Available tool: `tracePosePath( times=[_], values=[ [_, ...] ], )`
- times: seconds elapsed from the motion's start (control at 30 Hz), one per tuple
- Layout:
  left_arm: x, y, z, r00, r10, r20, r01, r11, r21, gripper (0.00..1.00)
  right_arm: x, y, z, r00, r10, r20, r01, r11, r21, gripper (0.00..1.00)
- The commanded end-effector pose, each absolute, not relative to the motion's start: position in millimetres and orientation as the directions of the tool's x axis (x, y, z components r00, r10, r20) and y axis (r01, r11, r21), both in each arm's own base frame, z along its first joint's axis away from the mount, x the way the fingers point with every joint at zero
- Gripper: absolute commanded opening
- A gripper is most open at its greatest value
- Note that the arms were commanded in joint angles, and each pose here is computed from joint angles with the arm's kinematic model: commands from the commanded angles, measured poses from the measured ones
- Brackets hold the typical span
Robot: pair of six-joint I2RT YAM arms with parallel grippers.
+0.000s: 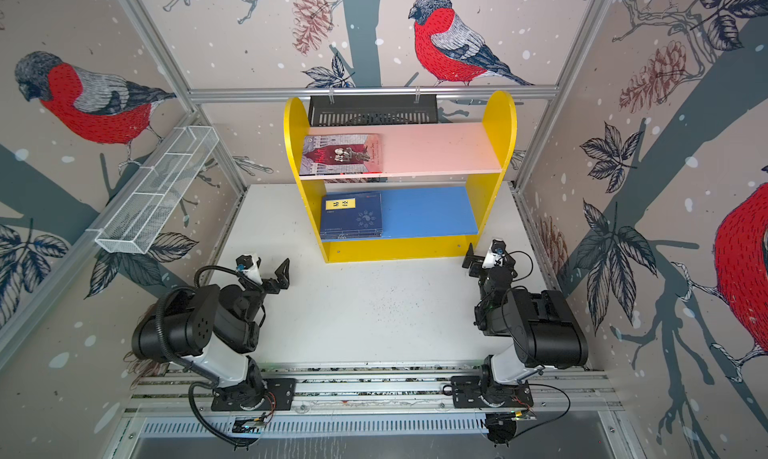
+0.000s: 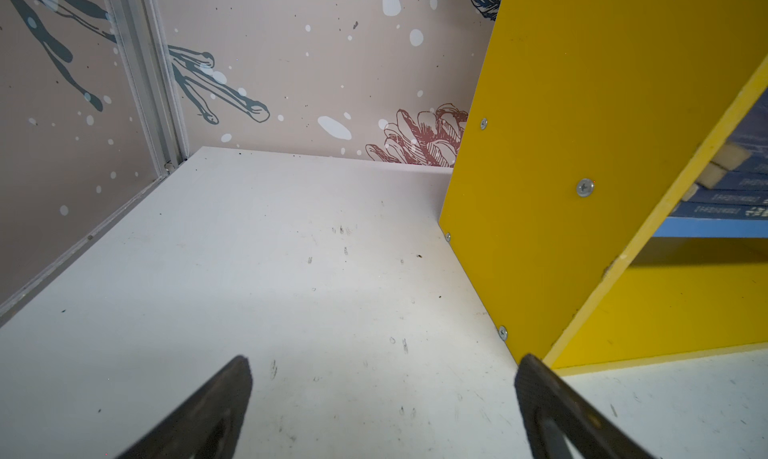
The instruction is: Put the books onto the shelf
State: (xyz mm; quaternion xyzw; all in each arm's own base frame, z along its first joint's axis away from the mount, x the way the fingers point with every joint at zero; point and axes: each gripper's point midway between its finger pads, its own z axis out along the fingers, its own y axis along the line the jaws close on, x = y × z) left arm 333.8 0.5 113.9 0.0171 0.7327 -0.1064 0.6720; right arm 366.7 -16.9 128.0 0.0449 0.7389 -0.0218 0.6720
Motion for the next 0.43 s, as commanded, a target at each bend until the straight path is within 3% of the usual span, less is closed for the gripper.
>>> tracePosePath(
  times=[0.0, 0.4],
  values=[
    [334.2, -0.9, 152.4, 0.063, -0.08, -0.995, 0.193, 0.979, -0.066, 0.99, 368.5, -20.0, 131.1, -0.083, 0.034, -0.996, 0.131, 0.991, 0.023, 1.0],
    [333.9, -1.0, 152.3, 0.063, -0.08, -0.995, 0.193, 0.979, -0.066, 0.99, 369.1, -19.4, 130.6, -0.086, 0.032, -0.996, 0.129, 0.991, 0.02, 1.0]
  ],
)
